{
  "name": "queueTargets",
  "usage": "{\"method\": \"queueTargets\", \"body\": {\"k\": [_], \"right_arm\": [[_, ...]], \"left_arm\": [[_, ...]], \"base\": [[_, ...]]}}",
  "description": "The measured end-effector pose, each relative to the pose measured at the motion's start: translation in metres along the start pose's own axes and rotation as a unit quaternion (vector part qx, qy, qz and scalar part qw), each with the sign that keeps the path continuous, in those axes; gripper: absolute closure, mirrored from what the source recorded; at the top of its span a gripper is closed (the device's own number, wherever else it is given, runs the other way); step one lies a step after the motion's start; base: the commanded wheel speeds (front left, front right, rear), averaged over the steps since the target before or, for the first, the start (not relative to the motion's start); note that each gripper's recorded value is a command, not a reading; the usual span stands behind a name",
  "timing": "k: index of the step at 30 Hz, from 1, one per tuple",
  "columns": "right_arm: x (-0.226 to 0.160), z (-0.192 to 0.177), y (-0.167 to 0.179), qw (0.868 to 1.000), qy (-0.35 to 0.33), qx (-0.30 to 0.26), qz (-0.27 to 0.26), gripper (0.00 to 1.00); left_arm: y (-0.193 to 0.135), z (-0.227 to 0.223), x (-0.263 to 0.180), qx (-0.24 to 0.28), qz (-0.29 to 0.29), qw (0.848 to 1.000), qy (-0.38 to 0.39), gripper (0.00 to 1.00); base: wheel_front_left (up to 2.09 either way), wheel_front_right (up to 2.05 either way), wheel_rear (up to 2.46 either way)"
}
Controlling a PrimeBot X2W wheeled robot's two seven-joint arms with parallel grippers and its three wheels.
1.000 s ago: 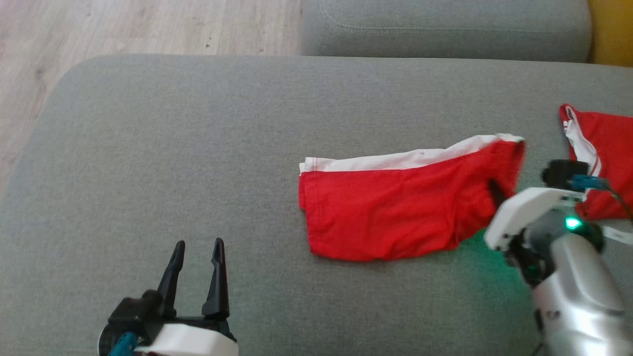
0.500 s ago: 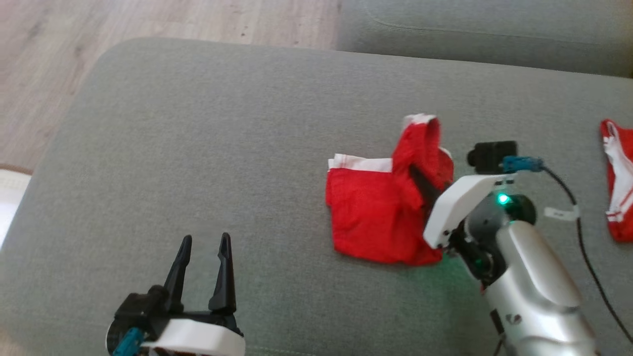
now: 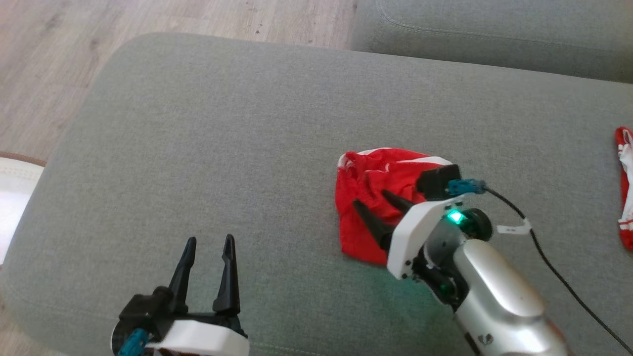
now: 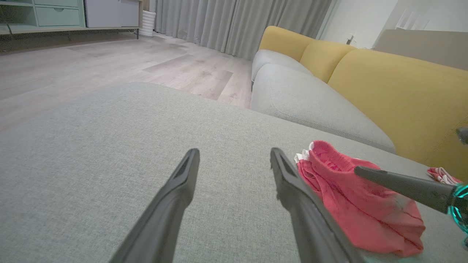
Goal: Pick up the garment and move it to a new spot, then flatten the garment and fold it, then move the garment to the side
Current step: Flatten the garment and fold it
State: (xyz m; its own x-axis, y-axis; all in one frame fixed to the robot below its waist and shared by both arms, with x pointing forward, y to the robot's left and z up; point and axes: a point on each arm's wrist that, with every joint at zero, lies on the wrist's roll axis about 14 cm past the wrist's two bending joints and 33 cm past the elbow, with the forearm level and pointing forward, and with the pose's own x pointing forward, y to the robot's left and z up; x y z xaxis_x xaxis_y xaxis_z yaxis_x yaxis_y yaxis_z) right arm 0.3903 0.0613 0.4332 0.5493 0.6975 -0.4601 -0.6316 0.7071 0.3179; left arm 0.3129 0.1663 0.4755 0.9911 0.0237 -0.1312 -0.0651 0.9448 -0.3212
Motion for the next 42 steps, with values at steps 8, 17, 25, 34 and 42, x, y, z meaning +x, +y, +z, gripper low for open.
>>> {"method": "queueTargets", "body": {"k": [8,17,25,34,42], "right_arm": [[-0.007,0.021,0.002,0.998,-0.059,-0.033,-0.002,0.00],[-0.039,0.076,-0.044,0.978,-0.180,-0.058,-0.084,0.00],[-0.062,0.086,-0.076,0.965,-0.210,-0.070,-0.143,0.04],[-0.018,0.013,-0.040,0.989,-0.095,-0.084,-0.077,1.00],[0.014,-0.025,-0.010,0.993,-0.017,-0.112,-0.018,1.00]], "left_arm": [[-0.006,-0.001,0.007,0.000,-0.010,1.000,0.002,0.00],[-0.013,0.000,0.012,0.003,-0.025,1.000,0.001,0.00],[-0.017,0.001,0.014,0.004,-0.032,0.999,0.001,0.00],[-0.006,0.007,0.010,0.006,-0.012,1.000,-0.010,0.00],[0.011,0.012,0.001,0.006,0.017,1.000,-0.019,0.00]], "base": [[0.00,0.00,0.00],[0.00,0.00,0.00],[0.00,0.00,0.00],[0.00,0.00,0.00],[0.00,0.00,0.00]]}}
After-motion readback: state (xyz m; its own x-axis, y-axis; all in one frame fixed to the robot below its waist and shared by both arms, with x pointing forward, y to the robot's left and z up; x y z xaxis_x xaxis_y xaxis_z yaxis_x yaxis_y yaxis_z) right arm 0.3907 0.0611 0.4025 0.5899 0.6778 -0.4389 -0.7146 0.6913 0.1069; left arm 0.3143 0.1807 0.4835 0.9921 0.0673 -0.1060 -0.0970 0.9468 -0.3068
